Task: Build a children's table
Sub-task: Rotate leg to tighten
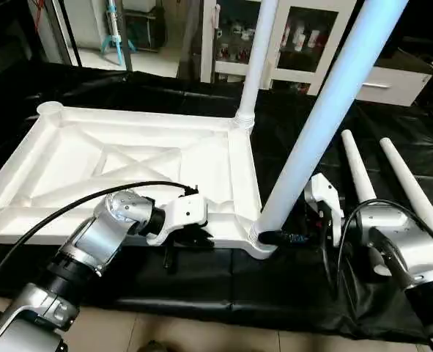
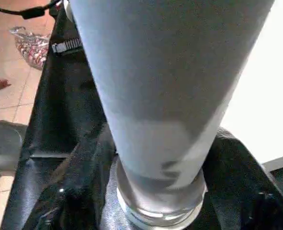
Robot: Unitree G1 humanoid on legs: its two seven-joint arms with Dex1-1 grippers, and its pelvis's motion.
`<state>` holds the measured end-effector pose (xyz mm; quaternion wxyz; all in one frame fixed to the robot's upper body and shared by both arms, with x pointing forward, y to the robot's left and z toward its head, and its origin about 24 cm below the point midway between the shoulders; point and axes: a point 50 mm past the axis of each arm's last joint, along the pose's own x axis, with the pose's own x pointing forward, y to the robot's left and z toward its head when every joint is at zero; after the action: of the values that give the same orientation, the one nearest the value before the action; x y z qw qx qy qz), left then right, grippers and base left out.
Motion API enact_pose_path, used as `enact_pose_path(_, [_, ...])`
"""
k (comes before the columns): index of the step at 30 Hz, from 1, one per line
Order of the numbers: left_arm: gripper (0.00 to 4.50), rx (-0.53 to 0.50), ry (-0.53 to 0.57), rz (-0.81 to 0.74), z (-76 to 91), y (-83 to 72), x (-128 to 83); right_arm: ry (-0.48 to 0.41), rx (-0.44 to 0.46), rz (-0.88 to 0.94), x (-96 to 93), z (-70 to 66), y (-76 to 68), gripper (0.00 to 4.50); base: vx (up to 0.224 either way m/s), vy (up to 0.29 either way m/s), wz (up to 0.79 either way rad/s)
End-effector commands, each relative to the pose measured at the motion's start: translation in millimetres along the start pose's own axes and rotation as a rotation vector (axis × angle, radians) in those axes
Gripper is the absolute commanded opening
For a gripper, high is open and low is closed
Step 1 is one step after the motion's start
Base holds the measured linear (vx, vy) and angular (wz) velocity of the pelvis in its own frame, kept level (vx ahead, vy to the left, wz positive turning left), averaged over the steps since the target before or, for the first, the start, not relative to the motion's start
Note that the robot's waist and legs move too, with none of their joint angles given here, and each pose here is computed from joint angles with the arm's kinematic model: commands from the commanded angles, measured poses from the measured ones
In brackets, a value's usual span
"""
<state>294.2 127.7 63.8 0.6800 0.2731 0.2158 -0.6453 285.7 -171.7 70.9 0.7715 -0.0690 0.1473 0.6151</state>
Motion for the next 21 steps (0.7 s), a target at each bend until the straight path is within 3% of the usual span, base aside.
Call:
enact_pose_path(1, [0.00,0.013,0.017,-0.045,-0.2,-4.7,5.2,0.018,-0.010,0.036,1.4,-0.6,0.2,2.44,0.000,0.000,0.00])
enact_pose_path(4, [0.00,0.014,0.022,-0.049,-0.5,-4.5,4.9,0.028,-0.013,0.049,1.2,-2.0,0.8,2.11,0.000,0.000,0.00])
enact_pose_path(10, [0.00,0.009,0.022,-0.053,-0.1,-4.1,5.6,0.035,-0.006,0.046,2.5,-5.8,0.9,1.98,0.000,0.000,0.00])
enact_pose_path(15, [0.00,-0.038,-0.009,-0.006,3.0,0.0,10.9,0.041,0.065,-0.168,8.8,-16.9,-13.9,1.96,0.000,0.000,0.00])
enact_pose_path(16, [0.00,-0.074,-0.028,0.049,7.1,5.6,16.3,0.046,0.134,-0.318,13.0,-27.3,-22.5,1.96,0.000,0.000,0.00])
enact_pose_path(21, [0.00,-0.138,-0.068,0.195,22.7,24.0,29.0,0.045,0.276,-0.569,28.2,-42.2,-32.6,1.95,0.000,0.000,0.00])
